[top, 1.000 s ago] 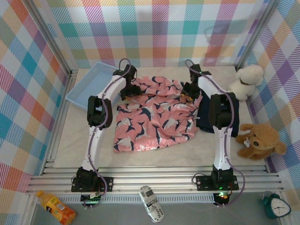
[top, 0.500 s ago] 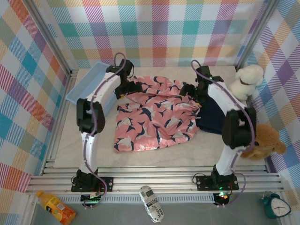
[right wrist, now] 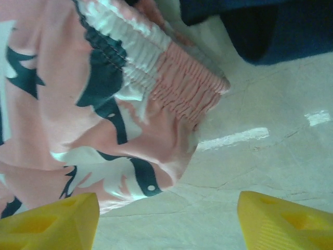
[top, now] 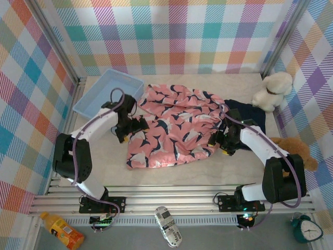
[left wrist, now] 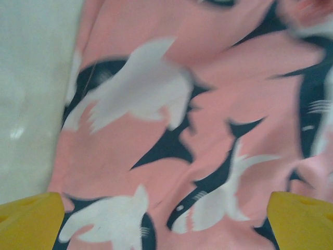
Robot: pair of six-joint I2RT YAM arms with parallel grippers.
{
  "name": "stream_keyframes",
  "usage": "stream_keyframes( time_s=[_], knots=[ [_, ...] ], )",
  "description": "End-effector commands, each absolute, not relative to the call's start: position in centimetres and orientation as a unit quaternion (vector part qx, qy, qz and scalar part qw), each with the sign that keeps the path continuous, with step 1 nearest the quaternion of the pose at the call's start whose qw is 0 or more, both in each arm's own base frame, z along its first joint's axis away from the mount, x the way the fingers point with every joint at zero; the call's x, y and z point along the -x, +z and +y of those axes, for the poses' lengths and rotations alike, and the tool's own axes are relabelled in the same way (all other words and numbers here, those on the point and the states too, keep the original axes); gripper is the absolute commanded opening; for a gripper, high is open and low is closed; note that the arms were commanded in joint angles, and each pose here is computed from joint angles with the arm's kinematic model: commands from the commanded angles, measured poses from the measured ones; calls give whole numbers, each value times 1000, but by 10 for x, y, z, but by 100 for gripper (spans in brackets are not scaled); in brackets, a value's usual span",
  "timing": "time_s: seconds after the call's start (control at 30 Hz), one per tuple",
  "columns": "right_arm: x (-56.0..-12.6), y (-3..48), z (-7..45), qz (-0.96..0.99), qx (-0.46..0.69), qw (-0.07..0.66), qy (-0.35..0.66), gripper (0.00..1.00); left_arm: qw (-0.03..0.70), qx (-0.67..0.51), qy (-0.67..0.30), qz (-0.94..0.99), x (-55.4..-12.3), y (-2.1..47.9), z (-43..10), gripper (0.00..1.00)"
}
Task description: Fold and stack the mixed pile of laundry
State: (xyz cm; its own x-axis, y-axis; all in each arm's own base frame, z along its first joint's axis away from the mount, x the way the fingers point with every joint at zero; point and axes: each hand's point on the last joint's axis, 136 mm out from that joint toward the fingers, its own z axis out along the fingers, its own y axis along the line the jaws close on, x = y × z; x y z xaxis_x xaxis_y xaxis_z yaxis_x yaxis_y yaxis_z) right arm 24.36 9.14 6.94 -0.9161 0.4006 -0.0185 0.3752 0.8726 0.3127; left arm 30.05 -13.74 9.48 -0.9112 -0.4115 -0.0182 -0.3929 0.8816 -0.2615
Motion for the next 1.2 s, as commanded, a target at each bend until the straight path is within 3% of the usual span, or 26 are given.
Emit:
stream_keyframes(
  time_s=[0.0, 0.2, 0.43, 0.67, 0.8, 0.93, 1.0, 1.17],
  knots=[
    [-265, 67, 93, 957, -228, 73, 166, 66, 40, 256, -154, 954, -283, 99, -142, 100],
    [-289, 42, 92, 950, -264, 72, 152, 48, 30, 300, -139, 943, -239, 88, -133, 98],
    [-281, 14, 90, 949, -283, 37, 135, 46, -13, 326, -128, 937, -188, 63, -131, 88],
    [-272, 15, 91, 949, -279, 34, 142, 19, -20, 345, -111, 932, -181, 41, -133, 77],
    [-266, 21, 90, 951, -272, 40, 142, 12, -9, 352, -101, 931, -189, 33, -133, 58],
    [-256, 30, 88, 956, -256, 39, 141, 0, 1, 345, -82, 935, -192, 30, -127, 17],
    [-248, 36, 87, 959, -246, 36, 138, 0, -1, 335, -70, 939, -188, 32, -124, 1],
    [-213, 56, 88, 968, -210, 21, 137, 0, 24, 319, -49, 946, -180, 55, -107, 0]
  ],
)
